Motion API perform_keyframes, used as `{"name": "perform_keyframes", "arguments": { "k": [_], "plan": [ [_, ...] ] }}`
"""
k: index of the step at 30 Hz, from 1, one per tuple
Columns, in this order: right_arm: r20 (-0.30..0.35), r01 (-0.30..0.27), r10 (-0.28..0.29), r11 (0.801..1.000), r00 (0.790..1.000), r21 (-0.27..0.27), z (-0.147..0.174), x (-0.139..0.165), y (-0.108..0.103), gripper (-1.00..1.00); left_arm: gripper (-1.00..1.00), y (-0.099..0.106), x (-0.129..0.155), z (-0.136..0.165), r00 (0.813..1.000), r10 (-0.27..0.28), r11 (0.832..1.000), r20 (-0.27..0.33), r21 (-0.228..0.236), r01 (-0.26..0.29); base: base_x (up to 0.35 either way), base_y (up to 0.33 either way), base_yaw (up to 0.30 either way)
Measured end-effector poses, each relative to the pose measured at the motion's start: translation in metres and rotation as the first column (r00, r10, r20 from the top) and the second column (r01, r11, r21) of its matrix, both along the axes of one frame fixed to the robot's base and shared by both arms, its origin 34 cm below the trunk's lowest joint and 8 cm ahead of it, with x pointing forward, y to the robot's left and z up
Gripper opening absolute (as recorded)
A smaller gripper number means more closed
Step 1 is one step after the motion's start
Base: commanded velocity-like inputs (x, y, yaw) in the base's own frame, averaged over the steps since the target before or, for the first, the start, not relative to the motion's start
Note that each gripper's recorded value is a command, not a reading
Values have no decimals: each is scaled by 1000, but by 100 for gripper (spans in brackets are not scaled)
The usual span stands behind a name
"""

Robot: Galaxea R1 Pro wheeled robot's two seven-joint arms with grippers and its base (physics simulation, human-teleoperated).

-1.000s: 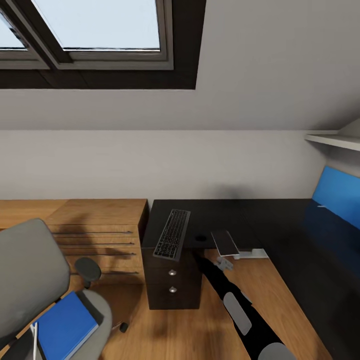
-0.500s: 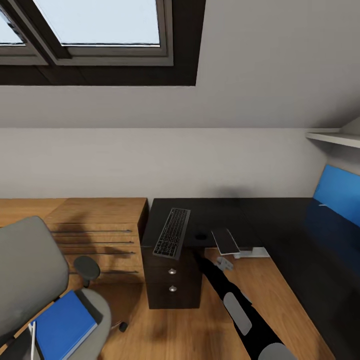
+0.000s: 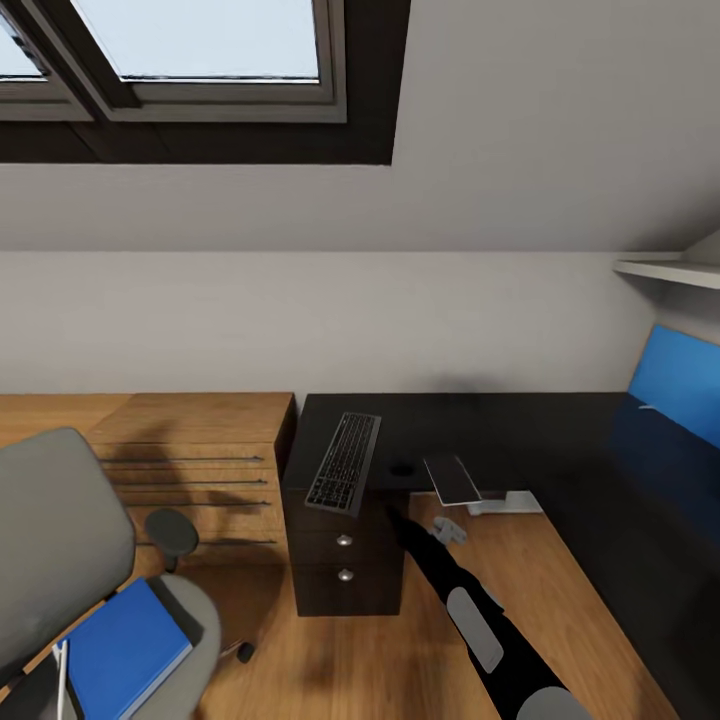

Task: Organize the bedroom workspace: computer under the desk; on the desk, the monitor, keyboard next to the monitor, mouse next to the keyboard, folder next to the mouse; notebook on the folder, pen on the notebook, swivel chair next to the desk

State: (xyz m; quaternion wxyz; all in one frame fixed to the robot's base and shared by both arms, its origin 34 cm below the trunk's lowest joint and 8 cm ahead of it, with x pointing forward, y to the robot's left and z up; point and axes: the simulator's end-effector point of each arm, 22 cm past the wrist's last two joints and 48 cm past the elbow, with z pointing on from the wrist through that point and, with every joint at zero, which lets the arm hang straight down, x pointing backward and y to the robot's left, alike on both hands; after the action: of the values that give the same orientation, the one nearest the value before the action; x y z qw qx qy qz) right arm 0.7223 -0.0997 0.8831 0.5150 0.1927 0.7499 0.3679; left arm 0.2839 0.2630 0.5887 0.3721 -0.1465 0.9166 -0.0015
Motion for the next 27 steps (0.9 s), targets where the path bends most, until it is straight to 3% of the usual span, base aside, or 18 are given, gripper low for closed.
{"name": "perform_keyframes", "arguments": {
  "k": [18, 27],
  "plan": [
    [-7, -1, 1, 1000, 1000, 0, -28, 1, 1, 100, 100, -17, 12, -21, 1000, -2, 1000, 27, -23, 2, 0, 0, 0],
    [-6, 1, -1, 1000, 1000, -1, -41, 2, 0, 100, 100, -11, 11, -35, 1000, 6, 1000, 19, -15, -5, 0, 0, 0]
  ]
}}
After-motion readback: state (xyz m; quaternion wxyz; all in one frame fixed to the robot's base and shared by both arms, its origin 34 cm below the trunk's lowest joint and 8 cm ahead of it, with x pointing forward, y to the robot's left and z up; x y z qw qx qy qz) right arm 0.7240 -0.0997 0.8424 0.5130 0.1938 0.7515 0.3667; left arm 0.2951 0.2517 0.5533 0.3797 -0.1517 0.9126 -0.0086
